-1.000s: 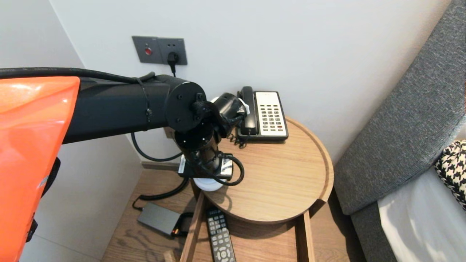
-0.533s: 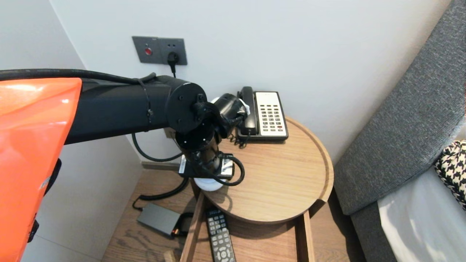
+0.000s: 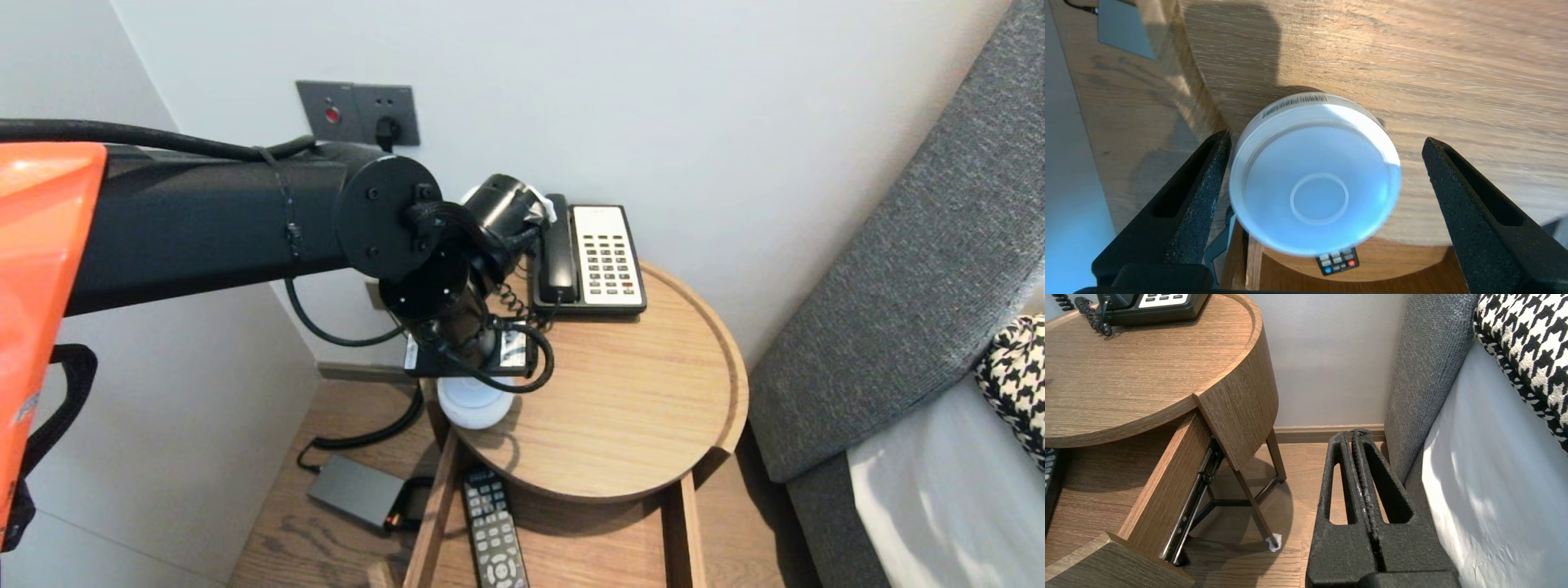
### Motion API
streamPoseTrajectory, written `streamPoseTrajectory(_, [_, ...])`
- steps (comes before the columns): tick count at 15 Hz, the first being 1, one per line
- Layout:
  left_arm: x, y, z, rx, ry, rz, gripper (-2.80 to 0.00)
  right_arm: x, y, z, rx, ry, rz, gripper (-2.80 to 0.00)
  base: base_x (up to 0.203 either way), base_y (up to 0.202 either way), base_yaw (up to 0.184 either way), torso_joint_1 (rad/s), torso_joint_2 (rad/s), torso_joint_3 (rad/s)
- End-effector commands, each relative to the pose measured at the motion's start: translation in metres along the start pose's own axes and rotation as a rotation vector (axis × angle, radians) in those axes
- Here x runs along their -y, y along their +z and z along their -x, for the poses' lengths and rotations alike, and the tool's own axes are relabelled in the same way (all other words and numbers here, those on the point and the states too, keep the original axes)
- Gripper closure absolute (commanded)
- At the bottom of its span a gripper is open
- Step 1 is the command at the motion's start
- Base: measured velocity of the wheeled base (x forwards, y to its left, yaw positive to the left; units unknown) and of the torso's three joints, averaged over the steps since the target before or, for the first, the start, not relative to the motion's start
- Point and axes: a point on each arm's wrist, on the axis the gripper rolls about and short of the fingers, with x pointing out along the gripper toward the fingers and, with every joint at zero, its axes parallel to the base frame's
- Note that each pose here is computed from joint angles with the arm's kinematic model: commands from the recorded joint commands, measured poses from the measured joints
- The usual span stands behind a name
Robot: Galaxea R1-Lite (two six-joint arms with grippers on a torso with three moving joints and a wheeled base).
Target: Take the remote control out of the drawer one by one and place them on the table
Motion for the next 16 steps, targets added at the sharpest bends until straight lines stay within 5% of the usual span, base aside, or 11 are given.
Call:
streamPoseTrajectory(1, [-0.006,0.003,0.02,0.035,-0.019,0.017,-2.8,0.0,-0.007,-0.002,-0.027,-0.001,0.0,0.0,0.0,0.0,0.0,0.0,0.0,0.0])
streamPoseTrajectory(6, [-0.014,0.006,0.04,0.059,-0.034,0.031,-2.8,0.0,-0.007,-0.002,-0.026,0.0,0.0,0.0,0.0,0.0,0.0,0.0,0.0,0.0])
streamPoseTrajectory(7, [-0.019,0.005,0.052,0.068,-0.041,0.035,0.0,0.0,-0.007,-0.002,-0.027,0.0,0.0,0.0,0.0,0.0,0.0,0.0,0.0,0.0])
streamPoseTrajectory(11, [-0.025,-0.01,0.092,0.047,-0.065,-0.001,0.0,0.0,-0.007,-0.002,-0.027,-0.001,0.0,0.0,0.0,0.0,0.0,0.0,0.0,0.0])
streamPoseTrajectory(16, [-0.01,-0.059,0.116,-0.18,-0.15,-0.024,0.0,0.0,-0.007,-0.002,-0.026,0.0,0.0,0.0,0.0,0.0,0.0,0.0,0.0,0.0])
